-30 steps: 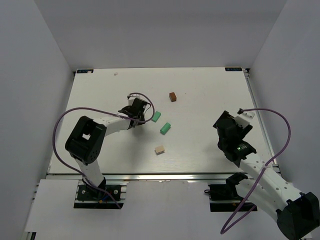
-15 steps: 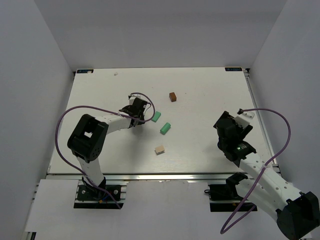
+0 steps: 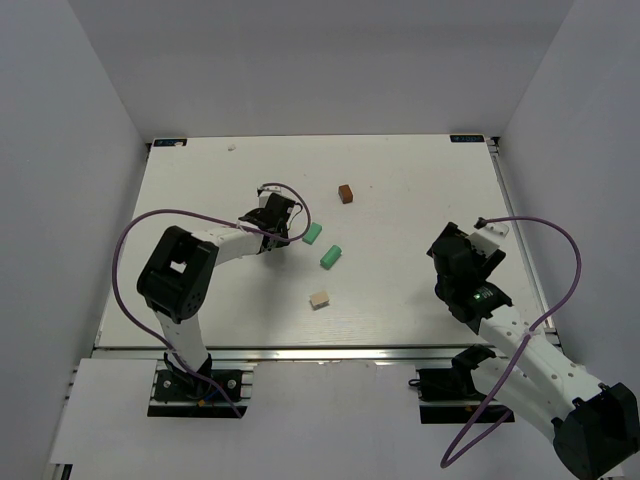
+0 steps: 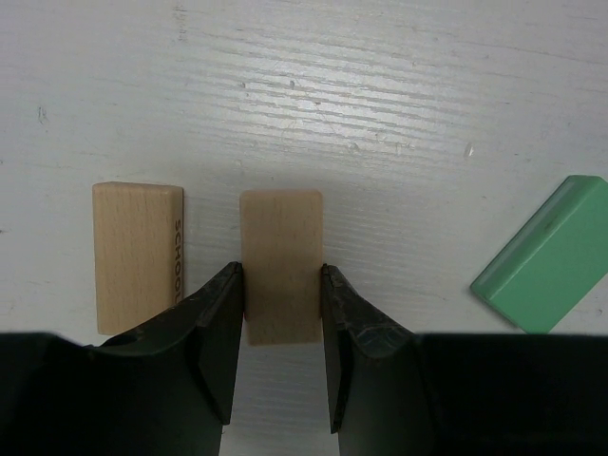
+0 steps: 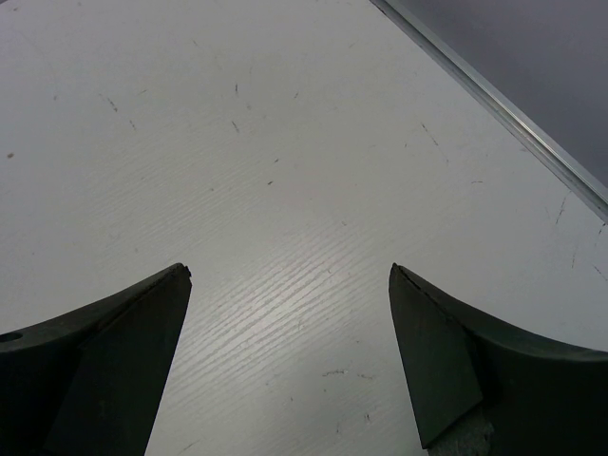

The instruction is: Build the wood block tower

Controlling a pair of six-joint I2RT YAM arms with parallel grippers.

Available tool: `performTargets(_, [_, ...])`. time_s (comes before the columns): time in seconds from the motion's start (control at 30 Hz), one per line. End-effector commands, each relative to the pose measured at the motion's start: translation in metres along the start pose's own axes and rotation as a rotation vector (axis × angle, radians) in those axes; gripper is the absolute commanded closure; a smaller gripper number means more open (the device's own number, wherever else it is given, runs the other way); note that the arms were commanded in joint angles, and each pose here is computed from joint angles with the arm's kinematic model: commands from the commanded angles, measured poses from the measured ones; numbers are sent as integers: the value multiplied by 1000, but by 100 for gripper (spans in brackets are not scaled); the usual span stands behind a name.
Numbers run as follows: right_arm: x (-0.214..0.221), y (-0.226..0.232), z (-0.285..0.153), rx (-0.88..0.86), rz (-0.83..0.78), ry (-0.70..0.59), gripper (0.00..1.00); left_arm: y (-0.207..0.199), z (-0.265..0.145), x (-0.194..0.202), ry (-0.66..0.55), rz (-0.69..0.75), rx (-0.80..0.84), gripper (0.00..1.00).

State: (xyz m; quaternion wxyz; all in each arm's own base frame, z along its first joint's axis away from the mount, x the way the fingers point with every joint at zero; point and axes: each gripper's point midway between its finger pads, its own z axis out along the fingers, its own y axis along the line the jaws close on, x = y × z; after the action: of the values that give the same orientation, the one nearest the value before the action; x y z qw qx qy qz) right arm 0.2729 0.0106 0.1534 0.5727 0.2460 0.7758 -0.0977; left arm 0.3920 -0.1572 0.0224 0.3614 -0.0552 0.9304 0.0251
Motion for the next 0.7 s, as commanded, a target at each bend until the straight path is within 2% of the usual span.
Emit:
performTargets(0.0, [-17,0,0,24,29,-37,11,8,0,-4,-1,3,-36,71])
performTargets(0.13, [-17,-1,0,28,27,-39,11,8,-2,-2,3,9,-30,64])
performTargets(0.6, [-18,-2,-2,27,41,-43,11,12,-8,5,19,34,-20,62])
performTargets(0.67, [-19,-1,-2,25,43,-43,11,13,-8,5,18,34,-20,58])
